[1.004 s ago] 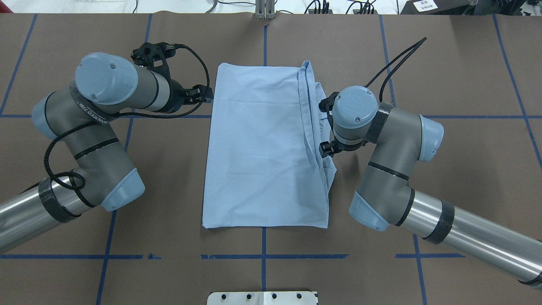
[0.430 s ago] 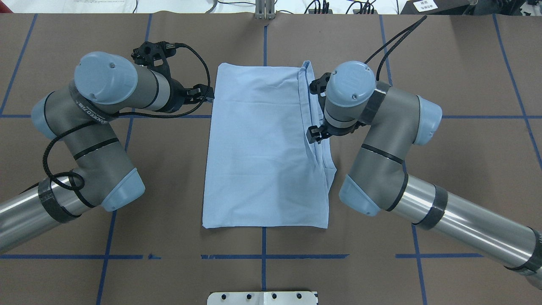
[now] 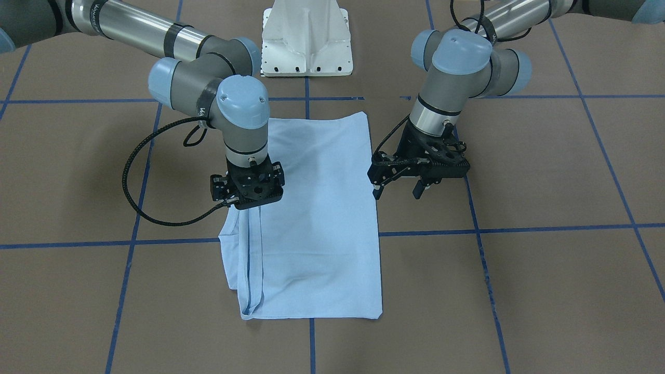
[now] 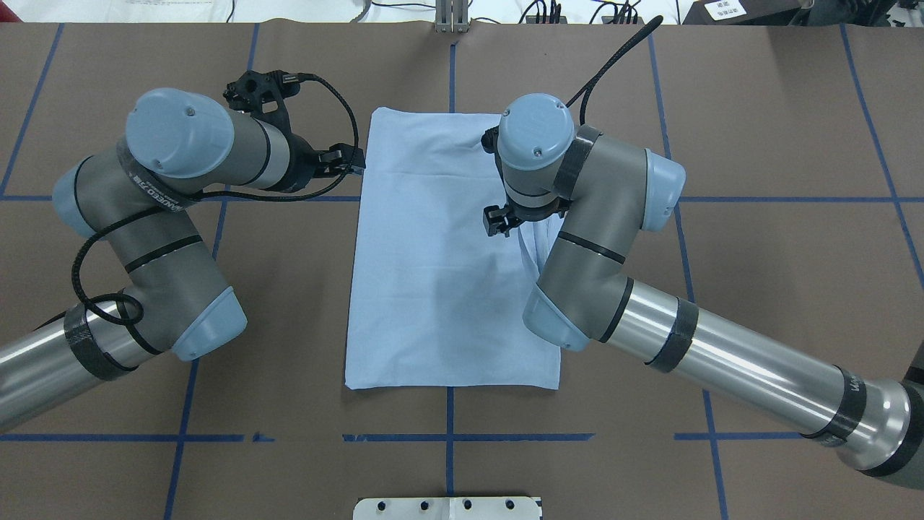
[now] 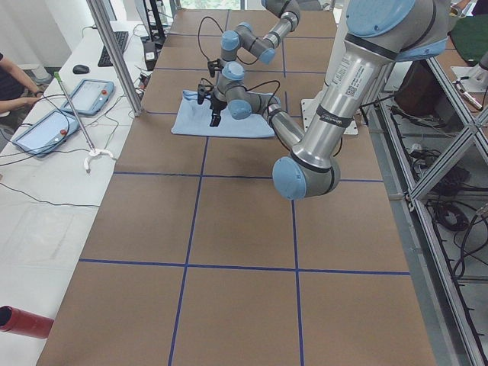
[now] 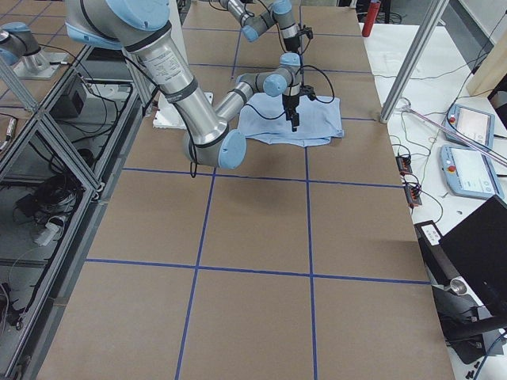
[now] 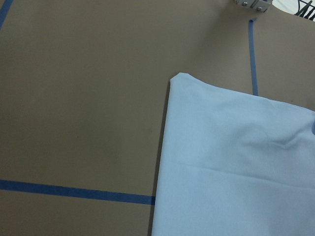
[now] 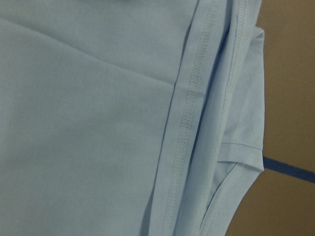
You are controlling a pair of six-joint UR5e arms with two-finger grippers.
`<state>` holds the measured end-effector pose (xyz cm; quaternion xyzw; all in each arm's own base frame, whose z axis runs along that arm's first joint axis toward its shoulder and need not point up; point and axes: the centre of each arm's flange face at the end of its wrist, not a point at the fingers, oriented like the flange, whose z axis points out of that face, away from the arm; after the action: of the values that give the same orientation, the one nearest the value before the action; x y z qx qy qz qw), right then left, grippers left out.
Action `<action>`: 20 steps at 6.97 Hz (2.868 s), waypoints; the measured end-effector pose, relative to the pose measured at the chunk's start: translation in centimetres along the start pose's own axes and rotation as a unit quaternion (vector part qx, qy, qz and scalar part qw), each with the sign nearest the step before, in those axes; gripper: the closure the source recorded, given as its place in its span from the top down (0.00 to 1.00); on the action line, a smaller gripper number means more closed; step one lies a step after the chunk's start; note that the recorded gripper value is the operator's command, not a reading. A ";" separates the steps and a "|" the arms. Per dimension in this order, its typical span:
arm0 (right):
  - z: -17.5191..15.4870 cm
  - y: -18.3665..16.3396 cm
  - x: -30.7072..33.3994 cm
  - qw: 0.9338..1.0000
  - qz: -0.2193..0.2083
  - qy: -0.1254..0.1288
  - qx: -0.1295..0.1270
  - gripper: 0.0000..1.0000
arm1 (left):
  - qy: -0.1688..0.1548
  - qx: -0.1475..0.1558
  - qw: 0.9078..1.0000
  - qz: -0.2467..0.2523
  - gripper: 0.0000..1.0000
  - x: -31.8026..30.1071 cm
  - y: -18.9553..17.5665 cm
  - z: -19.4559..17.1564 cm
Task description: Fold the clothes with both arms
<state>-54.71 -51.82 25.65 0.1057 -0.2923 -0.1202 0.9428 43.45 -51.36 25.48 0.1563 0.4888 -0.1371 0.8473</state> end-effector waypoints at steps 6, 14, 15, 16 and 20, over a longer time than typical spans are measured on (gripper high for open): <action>3.6 0.2 1.0 0.999 -0.019 0.033 -0.016 1.00 | 0.002 -0.001 1.000 0.000 1.00 0.0 0.0 0.0; 3.1 0.0 0.4 0.999 -0.016 0.028 -0.013 1.00 | 0.001 -0.001 1.000 0.000 1.00 0.0 0.0 0.1; 3.3 0.3 0.2 0.999 -0.017 0.028 -0.015 1.00 | 0.001 -0.001 1.000 0.000 1.00 0.0 0.0 0.1; 3.6 0.5 0.3 0.999 -0.017 0.030 -0.017 1.00 | 0.001 -0.001 1.000 -0.001 1.00 0.0 0.0 0.1; 4.1 0.7 1.0 0.999 -0.017 0.032 -0.020 1.00 | 0.003 -0.001 1.000 -0.003 1.00 0.2 0.0 0.0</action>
<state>-56.19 -51.99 29.67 0.0961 -0.2575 -0.1387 0.9514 43.55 -51.35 25.34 0.1546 0.4918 -0.1390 0.8456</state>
